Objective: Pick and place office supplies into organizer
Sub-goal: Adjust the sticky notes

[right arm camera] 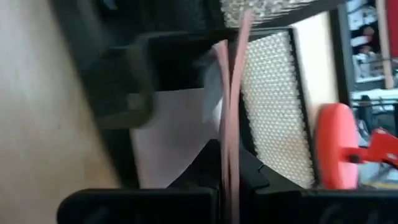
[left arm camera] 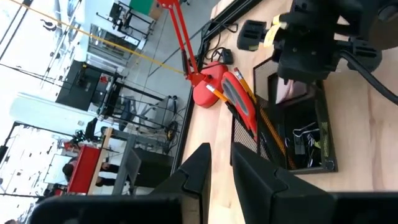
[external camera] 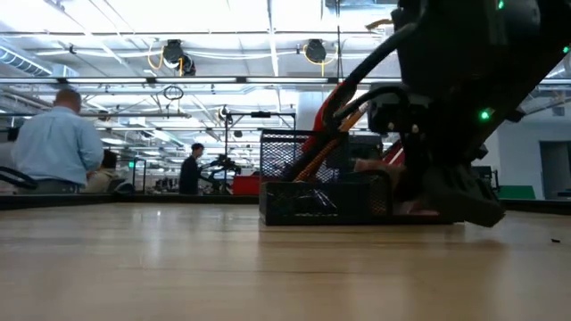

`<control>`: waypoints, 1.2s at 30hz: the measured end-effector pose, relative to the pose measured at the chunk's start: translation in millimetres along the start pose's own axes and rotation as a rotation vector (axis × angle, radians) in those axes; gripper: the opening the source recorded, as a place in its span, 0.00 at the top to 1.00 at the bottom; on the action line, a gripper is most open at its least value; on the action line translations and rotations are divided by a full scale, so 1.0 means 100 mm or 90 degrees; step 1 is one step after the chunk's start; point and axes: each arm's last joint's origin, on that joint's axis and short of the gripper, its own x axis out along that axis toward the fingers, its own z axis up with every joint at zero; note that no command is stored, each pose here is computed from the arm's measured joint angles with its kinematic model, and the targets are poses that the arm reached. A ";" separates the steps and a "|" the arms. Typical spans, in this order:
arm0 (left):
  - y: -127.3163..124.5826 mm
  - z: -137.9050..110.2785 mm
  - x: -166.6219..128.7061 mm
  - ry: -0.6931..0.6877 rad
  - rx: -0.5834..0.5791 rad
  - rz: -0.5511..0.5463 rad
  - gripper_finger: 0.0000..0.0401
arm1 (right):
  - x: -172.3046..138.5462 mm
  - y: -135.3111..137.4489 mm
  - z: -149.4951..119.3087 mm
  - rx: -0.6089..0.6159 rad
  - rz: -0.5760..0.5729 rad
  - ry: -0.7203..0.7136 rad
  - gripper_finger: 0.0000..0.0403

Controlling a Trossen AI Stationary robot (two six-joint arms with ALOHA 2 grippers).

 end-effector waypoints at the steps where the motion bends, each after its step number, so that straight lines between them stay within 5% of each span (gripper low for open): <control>1: 0.00 0.00 0.00 0.002 0.000 -0.002 0.82 | 0.02 0.02 -0.01 -0.005 0.009 0.000 1.00; 8: -0.01 -0.01 0.00 0.014 0.000 -0.017 0.82 | 0.07 0.04 -0.01 -0.004 0.082 0.034 0.96; 26: -0.02 -0.01 0.00 0.027 -0.001 -0.033 0.82 | -0.11 -0.09 0.05 0.022 0.171 0.027 0.59; 36: -0.02 -0.01 0.00 0.027 -0.005 -0.033 0.82 | -0.29 -0.23 0.09 0.027 0.216 -0.003 0.54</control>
